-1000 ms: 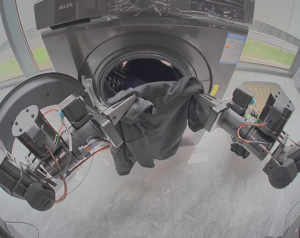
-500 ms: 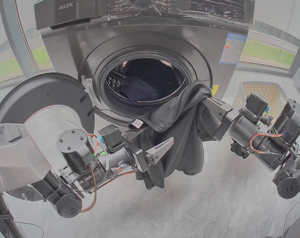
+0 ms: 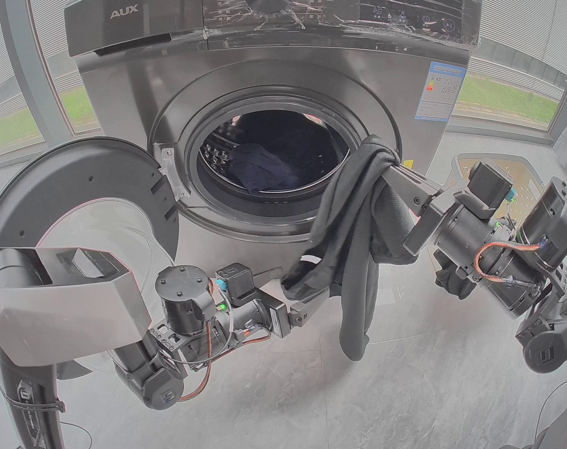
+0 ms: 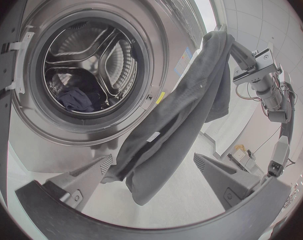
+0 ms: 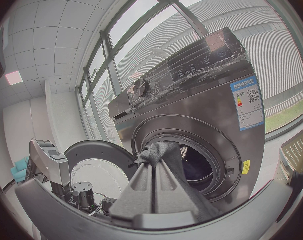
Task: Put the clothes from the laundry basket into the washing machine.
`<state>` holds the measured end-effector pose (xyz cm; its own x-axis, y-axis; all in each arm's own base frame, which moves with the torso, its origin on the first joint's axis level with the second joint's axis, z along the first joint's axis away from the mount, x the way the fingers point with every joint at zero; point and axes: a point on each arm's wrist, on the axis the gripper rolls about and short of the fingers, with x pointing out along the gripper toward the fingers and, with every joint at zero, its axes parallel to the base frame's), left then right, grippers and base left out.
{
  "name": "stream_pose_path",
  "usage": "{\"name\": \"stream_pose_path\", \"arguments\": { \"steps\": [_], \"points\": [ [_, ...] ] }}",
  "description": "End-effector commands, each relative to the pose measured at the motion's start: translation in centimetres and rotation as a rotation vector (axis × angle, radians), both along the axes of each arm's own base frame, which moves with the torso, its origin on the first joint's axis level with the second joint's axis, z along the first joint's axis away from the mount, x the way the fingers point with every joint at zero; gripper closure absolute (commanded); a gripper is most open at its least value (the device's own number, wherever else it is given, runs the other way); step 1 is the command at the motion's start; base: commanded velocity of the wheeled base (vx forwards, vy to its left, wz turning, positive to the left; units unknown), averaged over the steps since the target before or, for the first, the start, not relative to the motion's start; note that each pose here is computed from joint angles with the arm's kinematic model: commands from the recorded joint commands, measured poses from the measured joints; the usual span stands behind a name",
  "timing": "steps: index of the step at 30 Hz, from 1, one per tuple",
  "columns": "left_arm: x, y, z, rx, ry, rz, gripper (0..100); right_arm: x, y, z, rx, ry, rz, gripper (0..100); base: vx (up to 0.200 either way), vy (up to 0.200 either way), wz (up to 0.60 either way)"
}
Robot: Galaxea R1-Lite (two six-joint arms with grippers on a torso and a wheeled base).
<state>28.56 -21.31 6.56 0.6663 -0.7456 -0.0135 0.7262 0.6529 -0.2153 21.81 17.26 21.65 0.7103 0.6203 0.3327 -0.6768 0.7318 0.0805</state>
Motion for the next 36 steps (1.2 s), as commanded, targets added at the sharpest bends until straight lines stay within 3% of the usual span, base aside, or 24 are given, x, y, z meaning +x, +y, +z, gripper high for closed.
{"name": "stream_pose_path", "arguments": {
  "steps": [1,21,32,36],
  "points": [
    [0.2,0.1,-0.9,0.013,0.019,0.005,0,0.0,-0.1,-0.1,-0.004,0.001,0.003,100,0.0,0.0,0.0],
    [0.5,0.7,-2.6,0.046,0.061,0.053,0,0.4,-0.6,0.3,0.004,-0.01,-0.018,100,0.0,0.0,0.0],
    [-0.5,-0.5,-3.5,0.077,0.074,0.006,0,1.2,-0.4,0.7,0.021,-0.022,-0.037,100,0.0,0.0,0.0],
    [-1.1,-1.4,-4.0,0.086,0.083,-0.028,0,2.8,-0.2,0.8,0.038,-0.017,-0.097,100,0.0,0.0,0.0]
  ]
}}
